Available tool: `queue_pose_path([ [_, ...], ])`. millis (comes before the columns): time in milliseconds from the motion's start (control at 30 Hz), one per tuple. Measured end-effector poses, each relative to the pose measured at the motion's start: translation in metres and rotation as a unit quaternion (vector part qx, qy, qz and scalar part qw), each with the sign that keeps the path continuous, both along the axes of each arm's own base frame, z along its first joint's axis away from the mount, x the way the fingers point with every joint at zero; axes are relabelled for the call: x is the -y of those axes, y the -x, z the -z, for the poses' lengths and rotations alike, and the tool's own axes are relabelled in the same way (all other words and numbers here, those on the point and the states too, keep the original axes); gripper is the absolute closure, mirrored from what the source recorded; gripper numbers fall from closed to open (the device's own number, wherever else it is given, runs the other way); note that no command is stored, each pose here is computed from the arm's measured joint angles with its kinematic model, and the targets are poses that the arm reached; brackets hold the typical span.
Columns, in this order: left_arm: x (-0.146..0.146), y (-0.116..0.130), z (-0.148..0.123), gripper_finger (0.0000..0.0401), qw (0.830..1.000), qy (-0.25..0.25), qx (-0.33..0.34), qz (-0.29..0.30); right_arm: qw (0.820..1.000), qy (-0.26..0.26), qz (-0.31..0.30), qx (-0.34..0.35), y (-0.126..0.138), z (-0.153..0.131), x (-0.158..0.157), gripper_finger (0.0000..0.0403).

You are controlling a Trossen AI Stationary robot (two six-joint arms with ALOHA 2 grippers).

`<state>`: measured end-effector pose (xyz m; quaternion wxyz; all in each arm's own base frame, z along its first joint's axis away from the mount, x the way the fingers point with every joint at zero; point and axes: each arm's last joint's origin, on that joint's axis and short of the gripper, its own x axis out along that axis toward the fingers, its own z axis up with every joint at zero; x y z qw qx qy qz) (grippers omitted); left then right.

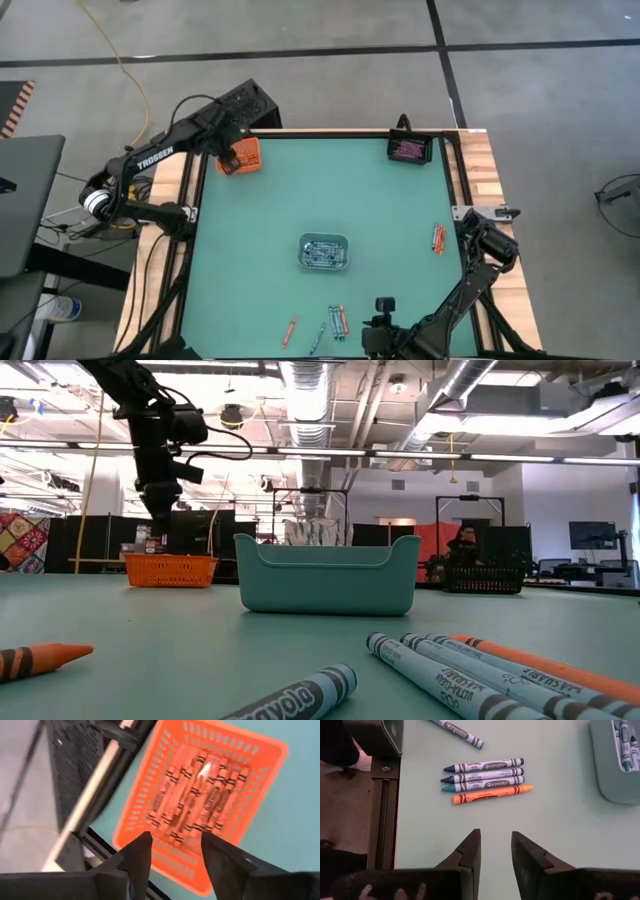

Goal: Sort crayons
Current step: Put the orange crayon into the orange bin

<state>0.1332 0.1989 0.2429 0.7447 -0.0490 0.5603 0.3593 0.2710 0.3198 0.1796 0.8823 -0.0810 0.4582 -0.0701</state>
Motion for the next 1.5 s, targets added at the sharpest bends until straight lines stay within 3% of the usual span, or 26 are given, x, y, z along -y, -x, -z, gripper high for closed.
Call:
queue_pose_path([
  [233,0.026,-0.014,0.006,0.0233,0.988,0.134,0.074,0.005,1.000,0.014,-0.001,-0.010,0.003,0.001,0.002,0.0302],
  [400,0.067,-0.043,0.008,0.0237,0.978,0.193,0.061,0.047,0.999,0.044,-0.006,-0.019,0.004,0.001,0.006,0.0302],
  [567,0.125,-0.076,0.007,0.0237,0.975,0.188,0.054,0.103,0.996,0.075,-0.006,-0.044,0.010,0.002,0.011,0.0302],
  [733,0.197,-0.100,0.003,0.0237,0.967,0.171,0.107,0.156,0.994,0.089,0.017,-0.058,0.024,0.002,0.010,0.0302],
  [867,0.249,-0.106,-0.003,0.0237,0.953,0.163,0.177,0.182,0.995,0.087,0.016,-0.056,0.035,0.002,0.004,0.0302],
  [1067,0.309,-0.104,-0.009,0.0237,0.925,0.181,0.285,0.175,0.996,0.074,0.013,-0.044,0.051,0.002,-0.008,0.0302],
  [1333,0.377,-0.120,0.028,0.0237,0.897,0.230,0.332,0.179,0.999,0.031,0.008,-0.014,0.070,0.002,-0.026,0.0302],
  [1500,0.408,-0.131,0.056,0.0237,0.905,0.246,0.311,0.157,1.000,0.003,0.001,0.021,0.080,0.001,-0.039,0.0302],
])
